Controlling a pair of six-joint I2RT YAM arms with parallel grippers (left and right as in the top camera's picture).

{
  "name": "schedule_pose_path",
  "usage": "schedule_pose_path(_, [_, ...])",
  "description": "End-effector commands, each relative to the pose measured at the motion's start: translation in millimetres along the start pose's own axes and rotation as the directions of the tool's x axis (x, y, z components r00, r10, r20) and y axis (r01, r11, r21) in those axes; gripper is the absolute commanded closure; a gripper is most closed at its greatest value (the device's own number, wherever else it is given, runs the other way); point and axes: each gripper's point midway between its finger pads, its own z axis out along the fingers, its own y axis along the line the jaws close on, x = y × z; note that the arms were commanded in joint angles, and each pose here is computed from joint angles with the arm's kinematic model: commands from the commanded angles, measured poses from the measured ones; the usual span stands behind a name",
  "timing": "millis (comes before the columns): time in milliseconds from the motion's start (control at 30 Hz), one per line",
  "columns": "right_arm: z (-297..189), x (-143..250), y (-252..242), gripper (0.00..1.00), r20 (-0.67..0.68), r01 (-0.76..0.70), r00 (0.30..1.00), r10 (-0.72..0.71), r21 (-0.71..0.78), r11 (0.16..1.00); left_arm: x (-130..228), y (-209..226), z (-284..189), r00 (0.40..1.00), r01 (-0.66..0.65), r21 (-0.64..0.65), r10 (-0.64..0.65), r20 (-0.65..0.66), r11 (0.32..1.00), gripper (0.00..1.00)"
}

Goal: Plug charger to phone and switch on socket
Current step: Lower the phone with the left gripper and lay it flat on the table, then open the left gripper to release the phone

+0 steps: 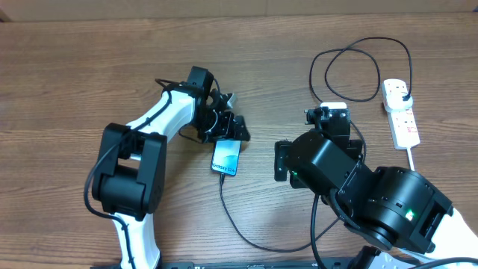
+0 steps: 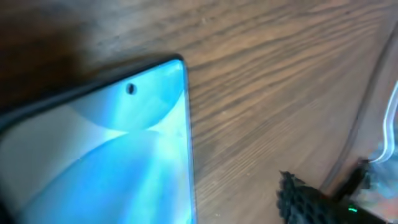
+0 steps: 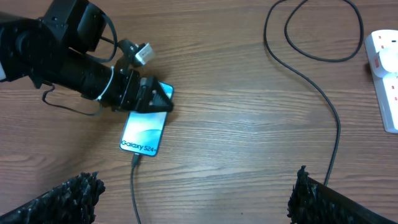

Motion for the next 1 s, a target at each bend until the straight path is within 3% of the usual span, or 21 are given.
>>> schedule_pose_path(0, [-6.6,-7.7,-1.3,0.00,0.031,-0.021,0.999,0.022,-0.010,1.000,15.7,52.9,13.6,0.997,0.055,-0.219,-0.065,-0.043,0.974,0.00])
schedule_pose_path(967, [-6.6,-7.6,-1.3,0.00,0.031,-0.021,0.999,0.021,-0.010,1.000,17.1,57.5,13.1,0.996,0.061,-0.245,-0.074,-0.043,0.968,0.00])
